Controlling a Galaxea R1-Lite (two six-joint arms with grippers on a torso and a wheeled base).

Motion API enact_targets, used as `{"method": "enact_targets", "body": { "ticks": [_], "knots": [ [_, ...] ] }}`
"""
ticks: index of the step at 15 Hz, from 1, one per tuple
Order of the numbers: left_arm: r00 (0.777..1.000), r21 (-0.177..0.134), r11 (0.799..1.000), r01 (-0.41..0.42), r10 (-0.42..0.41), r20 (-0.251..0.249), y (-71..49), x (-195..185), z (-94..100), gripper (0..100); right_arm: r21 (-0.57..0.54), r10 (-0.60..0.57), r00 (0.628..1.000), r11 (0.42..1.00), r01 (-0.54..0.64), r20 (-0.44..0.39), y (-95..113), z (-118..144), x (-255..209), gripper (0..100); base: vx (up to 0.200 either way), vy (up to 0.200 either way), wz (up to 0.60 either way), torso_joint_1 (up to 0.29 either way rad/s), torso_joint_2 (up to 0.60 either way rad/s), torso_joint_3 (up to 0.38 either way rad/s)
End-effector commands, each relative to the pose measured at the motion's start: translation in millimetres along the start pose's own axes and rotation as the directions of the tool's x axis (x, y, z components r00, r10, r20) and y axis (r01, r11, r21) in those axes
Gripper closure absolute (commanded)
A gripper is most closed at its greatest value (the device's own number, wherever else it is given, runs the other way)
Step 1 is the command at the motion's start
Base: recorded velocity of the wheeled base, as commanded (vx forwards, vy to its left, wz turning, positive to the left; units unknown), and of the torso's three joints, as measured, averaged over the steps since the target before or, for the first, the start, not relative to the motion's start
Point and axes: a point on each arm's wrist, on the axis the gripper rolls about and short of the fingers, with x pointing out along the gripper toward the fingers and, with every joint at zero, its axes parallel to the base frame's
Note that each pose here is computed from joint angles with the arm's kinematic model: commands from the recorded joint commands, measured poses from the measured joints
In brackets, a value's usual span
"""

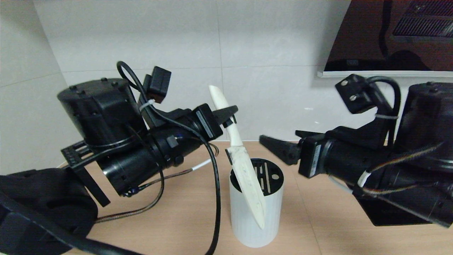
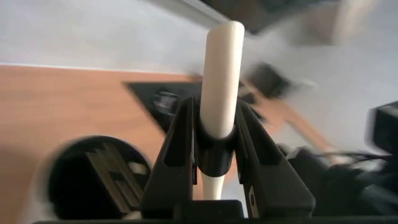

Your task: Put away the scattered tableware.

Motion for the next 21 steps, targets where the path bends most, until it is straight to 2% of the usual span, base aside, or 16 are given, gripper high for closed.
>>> {"method": "enact_targets", "body": {
  "ticks": [1,2,3,4,5,6,7,8,9,11,12,13,15,17,21],
  "knots": [
    [0.993,0.052,0.998,-0.020,0.014,0.116,-24.9,-14,36.8,100,0.021,-0.090,0.993,0.996,0.089,0.081,-34,33,-27,0,0.000,0.000,0.00,0.000,0.00,0.000],
    [0.991,0.085,0.995,-0.043,0.032,0.127,-29.2,-16,44.2,100,0.022,-0.117,0.990,0.993,0.115,0.075,-43,35,-29,0,0.000,0.000,0.00,0.000,0.00,0.000],
    [0.987,0.189,0.975,-0.113,0.088,0.135,-36.2,-19,55.6,100,0.026,-0.178,0.983,0.984,0.177,0.054,-60,33,-31,0,0.000,0.000,0.00,0.000,0.00,0.000],
    [0.980,0.272,0.947,-0.173,0.137,0.145,-40.7,-18,57.0,100,0.027,-0.218,0.975,0.976,0.217,0.035,-70,28,-31,0,0.000,0.000,0.00,0.000,0.00,0.000],
    [0.969,0.319,0.920,-0.229,0.183,0.166,-46.5,-15,51.5,100,0.027,-0.232,0.973,0.973,0.231,0.016,-74,23,-31,0,0.000,0.000,0.00,0.000,0.00,0.000],
    [0.938,0.354,0.872,-0.338,0.285,0.195,-47.7,-10,37.2,100,0.026,-0.238,0.971,0.971,0.238,0.003,-77,19,-28,0,0.000,0.000,0.00,0.000,0.00,0.000],
    [0.925,0.372,0.848,-0.378,0.325,0.197,-48.0,-5,22.7,100,0.025,-0.241,0.971,0.970,0.241,-0.008,-78,17,-26,0,0.000,0.000,0.00,0.000,0.00,0.000],
    [0.934,0.357,0.868,-0.346,0.283,0.218,-55.1,-4,14.7,100,0.023,-0.244,0.970,0.969,0.244,-0.022,-79,13,-24,0,0.000,0.000,0.00,0.000,0.00,0.000],
    [0.932,0.348,0.876,-0.334,0.252,0.260,-57.2,-2,11.4,100,0.020,-0.248,0.968,0.968,0.249,-0.033,-80,10,-21,0,0.000,0.000,0.00,0.000,0.00,0.000],
    [0.905,0.370,0.844,-0.388,0.274,0.324,-59.7,4,5.6,100,0.019,-0.252,0.967,0.967,0.253,-0.046,-81,7,-18,0,0.000,0.000,0.00,0.000,0.00,0.000],
    [0.872,0.382,0.803,-0.457,0.318,0.373,-57.7,10,1.0,100,0.019,-0.254,0.966,0.967,0.255,-0.047,-81,7,-18,0,0.000,0.000,0.00,0.000,0.00,0.000],
    [0.857,0.388,0.793,-0.470,0.303,0.418,-61.9,17,-7.4,100,0.017,-0.254,0.966,0.967,0.255,-0.047,-81,7,-18,0,0.000,0.000,0.00,0.000,0.00,0.000],
    [0.851,0.391,0.788,-0.476,0.299,0.433,-61.2,26,-17.0,100,0.015,-0.255,0.966,0.967,0.256,-0.049,-81,7,-18,0,0.000,0.000,0.00,0.000,0.00,0.000],
    [0.860,0.404,0.785,-0.469,0.302,0.411,-59.8,32,-28.4,100,0.015,-0.257,0.965,0.966,0.258,-0.048,-81,7,-18,0,0.000,0.000,0.00,0.000,0.00,0.000],
    [0.862,0.407,0.783,-0.471,0.308,0.403,-54.1,42,-40.1,100,0.015,-0.258,0.965,0.966,0.259,-0.051,-82,6,-18,0,0.000,0.000,0.00,0.000,0.00,0.000]
  ]
}}
